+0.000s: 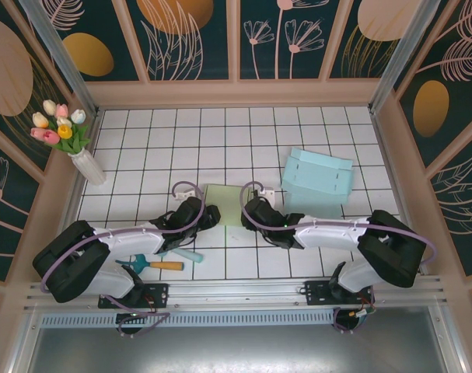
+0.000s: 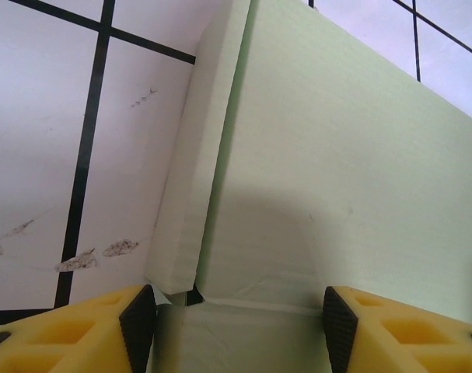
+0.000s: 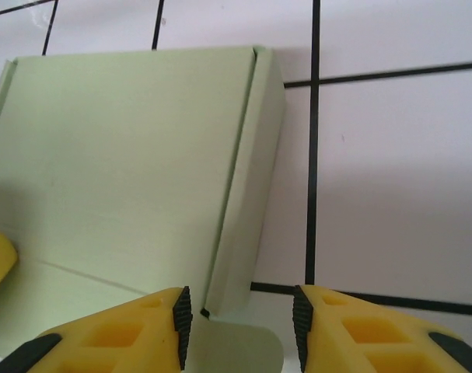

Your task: Fold the paper box

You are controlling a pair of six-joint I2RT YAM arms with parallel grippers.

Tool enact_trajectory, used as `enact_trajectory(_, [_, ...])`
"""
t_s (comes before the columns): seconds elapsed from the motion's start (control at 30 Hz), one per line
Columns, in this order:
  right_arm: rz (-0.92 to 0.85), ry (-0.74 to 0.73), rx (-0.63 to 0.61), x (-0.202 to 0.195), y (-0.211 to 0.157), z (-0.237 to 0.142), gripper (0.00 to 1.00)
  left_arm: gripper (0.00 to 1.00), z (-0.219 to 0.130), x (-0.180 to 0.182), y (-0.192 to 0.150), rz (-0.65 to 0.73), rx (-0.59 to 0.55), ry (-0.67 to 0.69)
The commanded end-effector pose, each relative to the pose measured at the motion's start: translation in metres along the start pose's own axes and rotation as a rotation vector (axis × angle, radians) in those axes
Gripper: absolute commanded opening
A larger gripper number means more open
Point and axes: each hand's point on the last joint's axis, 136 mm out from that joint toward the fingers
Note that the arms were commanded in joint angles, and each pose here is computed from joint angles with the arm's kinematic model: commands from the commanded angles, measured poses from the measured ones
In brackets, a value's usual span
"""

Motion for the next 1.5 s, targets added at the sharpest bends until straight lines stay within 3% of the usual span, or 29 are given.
enact_trajectory(0.0, [0.047, 0.001, 0.006, -0.001, -0.011, 0.000, 0.41, 0.60, 0.001, 0.018, -0.002, 0.006, -0.012, 0.059])
enact_trajectory(0.23, [0.094, 0.105, 0.036, 0.018, -0.020, 0.003, 0.39, 0.60, -0.001, 0.018, -0.001, 0.006, -0.014, 0.059])
enact_trajectory(0.83, [0.125, 0.212, 0.051, 0.040, -0.022, 0.003, 0.39, 0.60, -0.002, 0.016, 0.001, 0.011, -0.020, 0.058])
enact_trajectory(1.47, [0.063, 0.161, 0.028, 0.029, -0.025, 0.009, 0.34, 0.59, 0.000, 0.017, 0.000, 0.013, -0.019, 0.066])
Point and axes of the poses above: each hand's point on the last joint's axis, 136 mm out from that joint toward the fingers, its own z axis out along the fingers, its own x axis along the line the jaws close on, y = z × x, and after that the axes turned 13 degrees about -z, right-handed
